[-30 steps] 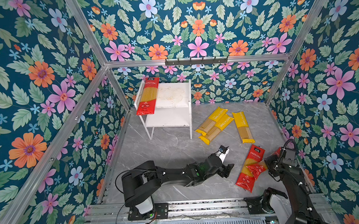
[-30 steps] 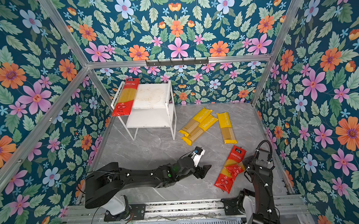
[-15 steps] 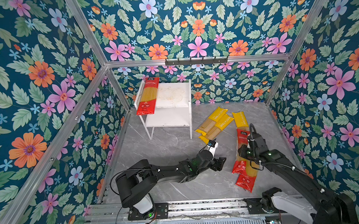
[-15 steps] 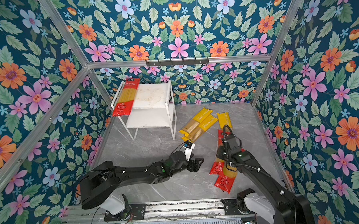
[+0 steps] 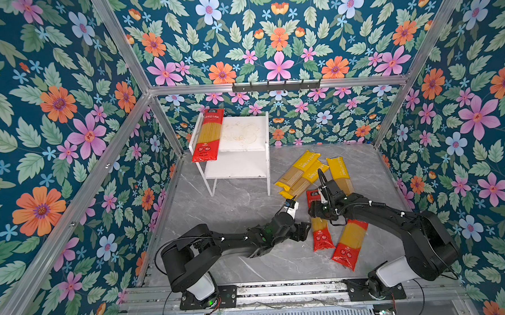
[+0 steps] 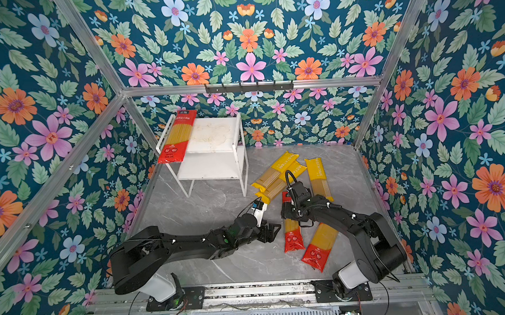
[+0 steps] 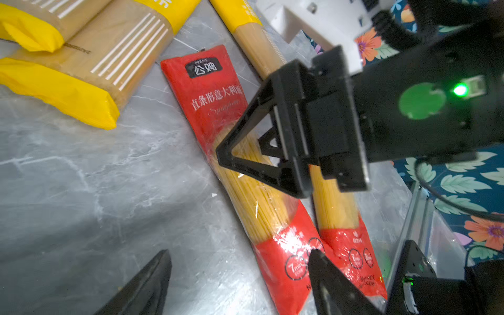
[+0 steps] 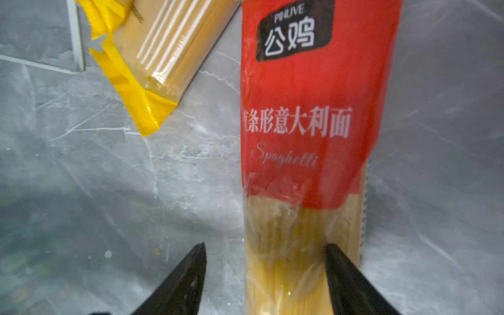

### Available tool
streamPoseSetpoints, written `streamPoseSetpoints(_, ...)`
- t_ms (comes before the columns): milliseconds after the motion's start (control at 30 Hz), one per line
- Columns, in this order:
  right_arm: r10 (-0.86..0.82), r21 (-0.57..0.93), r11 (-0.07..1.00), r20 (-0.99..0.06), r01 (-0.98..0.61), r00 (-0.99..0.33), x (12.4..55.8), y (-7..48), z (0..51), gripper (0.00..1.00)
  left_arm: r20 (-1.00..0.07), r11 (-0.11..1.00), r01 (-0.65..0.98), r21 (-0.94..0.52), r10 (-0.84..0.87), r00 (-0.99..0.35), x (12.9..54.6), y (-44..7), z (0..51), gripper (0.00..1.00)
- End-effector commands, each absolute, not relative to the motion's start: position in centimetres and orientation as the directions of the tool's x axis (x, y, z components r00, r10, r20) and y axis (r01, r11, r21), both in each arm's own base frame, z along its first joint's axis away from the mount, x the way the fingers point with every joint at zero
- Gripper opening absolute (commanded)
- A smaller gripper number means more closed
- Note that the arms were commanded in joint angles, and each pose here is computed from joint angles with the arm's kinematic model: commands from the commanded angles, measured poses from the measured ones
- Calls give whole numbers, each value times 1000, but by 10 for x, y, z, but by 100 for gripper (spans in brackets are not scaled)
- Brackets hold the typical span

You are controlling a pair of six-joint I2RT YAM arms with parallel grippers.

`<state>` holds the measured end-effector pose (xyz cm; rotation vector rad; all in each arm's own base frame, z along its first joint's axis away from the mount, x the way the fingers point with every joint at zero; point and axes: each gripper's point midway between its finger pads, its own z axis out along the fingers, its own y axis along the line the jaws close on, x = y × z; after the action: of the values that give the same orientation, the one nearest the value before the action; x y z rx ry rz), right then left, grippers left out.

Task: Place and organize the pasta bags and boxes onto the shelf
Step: 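Grasp a red spaghetti bag with the right gripper while the left gripper grasps it too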

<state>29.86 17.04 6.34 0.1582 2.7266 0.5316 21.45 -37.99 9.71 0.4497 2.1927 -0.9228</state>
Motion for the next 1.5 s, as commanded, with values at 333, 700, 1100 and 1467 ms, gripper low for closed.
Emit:
streamPoseSetpoints(333, 347, 641, 751, -175, 161, -921, 283, 134, 69, 69, -607, 677, 493, -546, 86, -790, 225, -423, 61, 76)
streamPoseSetpoints(700, 381, 658, 719, -103, 225, -919, 287, 123, 32, 56, -554, 690, 446, -570, 78, -829, 224, -427, 35, 69)
streamPoseSetpoints(1100, 353, 748, 643, -100, 164, -930, 285, 140, 30, 28, -532, 675, 394, -623, 2, -847, 232, -408, 36, 50)
streamPoseSetpoints(1467, 344, 784, 621, -290, -15, -893, 289, 150, 69, 6, -535, 534, 425, -731, -61, -843, 230, -386, 79, 58)
